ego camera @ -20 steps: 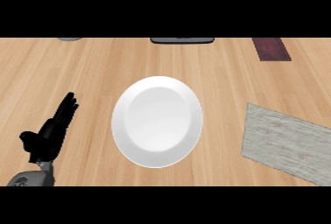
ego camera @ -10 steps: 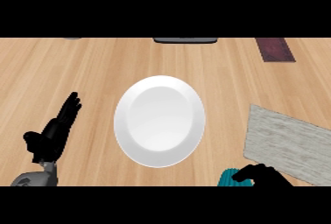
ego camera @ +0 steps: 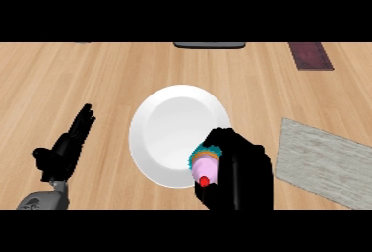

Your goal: Pick the cupcake from the placemat and place it in the plate

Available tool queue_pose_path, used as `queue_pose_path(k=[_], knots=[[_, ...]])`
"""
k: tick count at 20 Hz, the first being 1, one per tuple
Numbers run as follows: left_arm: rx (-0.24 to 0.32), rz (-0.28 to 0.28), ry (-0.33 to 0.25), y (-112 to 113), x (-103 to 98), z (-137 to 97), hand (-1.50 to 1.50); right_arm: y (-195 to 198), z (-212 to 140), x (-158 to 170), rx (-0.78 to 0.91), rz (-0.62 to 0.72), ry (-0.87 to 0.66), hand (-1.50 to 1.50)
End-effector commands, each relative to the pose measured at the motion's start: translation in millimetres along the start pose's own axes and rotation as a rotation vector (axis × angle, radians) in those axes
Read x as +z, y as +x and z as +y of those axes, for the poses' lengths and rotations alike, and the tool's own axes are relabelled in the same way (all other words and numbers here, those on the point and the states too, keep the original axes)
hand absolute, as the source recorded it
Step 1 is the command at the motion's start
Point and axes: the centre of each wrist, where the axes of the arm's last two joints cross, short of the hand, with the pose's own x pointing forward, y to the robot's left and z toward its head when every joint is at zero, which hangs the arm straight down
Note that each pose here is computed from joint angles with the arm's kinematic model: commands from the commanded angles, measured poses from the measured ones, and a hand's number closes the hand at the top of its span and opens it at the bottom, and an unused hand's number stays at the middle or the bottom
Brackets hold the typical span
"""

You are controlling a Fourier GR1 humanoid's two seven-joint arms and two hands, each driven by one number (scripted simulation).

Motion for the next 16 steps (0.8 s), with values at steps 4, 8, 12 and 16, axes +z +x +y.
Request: queue_pose_path(k=[4,8,12,16], knots=[[-0.006,-0.022,0.005,11.8,1.1,3.4,0.0,25.9,58.0,-40.1,-0.026,0.04,0.018,1.5],[0.006,-0.01,-0.007,7.9,-1.4,16.1,0.0,43.3,70.5,-51.5,-0.029,0.049,0.063,1.5],[0.001,-0.012,-0.016,-1.5,-6.2,5.6,0.0,25.6,76.5,-75.5,-0.214,0.164,-0.056,-1.5],[-0.009,-0.014,-0.012,20.4,-18.4,-4.5,0.0,25.1,88.5,-85.4,-0.195,0.251,0.002,-1.5]])
